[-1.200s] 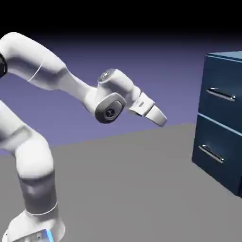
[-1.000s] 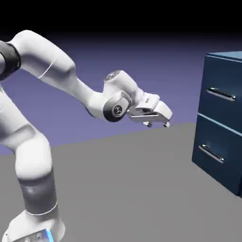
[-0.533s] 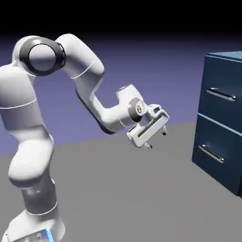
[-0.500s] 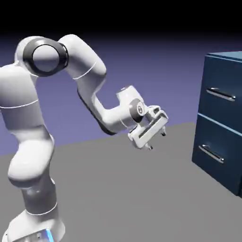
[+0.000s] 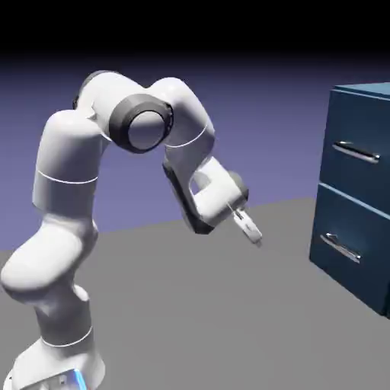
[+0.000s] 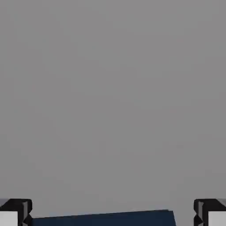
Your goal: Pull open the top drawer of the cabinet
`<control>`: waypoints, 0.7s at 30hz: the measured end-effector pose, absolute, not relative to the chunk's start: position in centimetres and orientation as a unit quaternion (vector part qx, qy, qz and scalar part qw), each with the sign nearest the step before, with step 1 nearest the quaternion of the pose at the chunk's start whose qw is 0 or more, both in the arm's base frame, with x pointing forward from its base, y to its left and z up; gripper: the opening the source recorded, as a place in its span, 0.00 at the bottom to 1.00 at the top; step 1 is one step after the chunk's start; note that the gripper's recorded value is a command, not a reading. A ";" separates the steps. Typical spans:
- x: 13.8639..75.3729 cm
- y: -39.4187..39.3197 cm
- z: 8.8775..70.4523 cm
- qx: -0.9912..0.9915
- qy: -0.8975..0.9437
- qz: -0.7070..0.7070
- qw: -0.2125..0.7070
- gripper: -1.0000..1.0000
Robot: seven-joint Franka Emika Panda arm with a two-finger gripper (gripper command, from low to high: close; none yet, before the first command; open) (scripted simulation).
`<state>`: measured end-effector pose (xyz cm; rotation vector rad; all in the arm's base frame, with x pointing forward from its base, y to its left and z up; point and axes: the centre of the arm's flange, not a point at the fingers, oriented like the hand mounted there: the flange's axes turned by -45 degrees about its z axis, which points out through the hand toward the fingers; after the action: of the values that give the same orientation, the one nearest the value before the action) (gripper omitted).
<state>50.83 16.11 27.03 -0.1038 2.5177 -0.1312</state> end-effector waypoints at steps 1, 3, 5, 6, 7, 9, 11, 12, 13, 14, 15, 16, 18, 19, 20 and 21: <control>51.1 16.3 27.0 -0.074 0.946 -0.055 0.310 0.50; 51.8 16.7 27.2 -0.140 0.933 -0.066 0.324 0.50; 52.5 16.9 27.5 -0.202 0.915 -0.078 0.341 0.50; 52.9 17.0 27.7 -0.231 0.904 -0.085 0.349 0.50; 53.4 17.1 28.0 -0.259 0.892 -0.092 0.359 0.50; 54.3 17.1 28.7 -0.311 0.865 -0.109 0.379 0.50; 55.2 16.9 29.6 -0.358 0.834 -0.129 0.400 0.50; 55.8 16.7 30.2 -0.379 0.817 -0.141 0.411 0.50; 56.3 16.5 30.7 -0.398 0.800 -0.153 0.421 0.50; 56.8 16.2 31.3 -0.416 0.782 -0.167 0.432 0.50; 57.4 15.9 32.0 -0.433 0.764 -0.181 0.442 0.50; 57.9 15.5 32.7 -0.448 0.746 -0.197 0.453 0.50; 59.1 14.6 34.2 -0.473 0.708 -0.232 0.471 0.50; 59.7 14.0 35.1 -0.483 0.688 -0.250 0.480 0.50; 60.2 13.3 35.9 -0.491 0.669 -0.270 0.488 0.50; 60.8 12.6 36.8 -0.498 0.650 -0.291 0.494 0.50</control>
<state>60.80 12.57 36.81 -1.2085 1.5754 -0.7066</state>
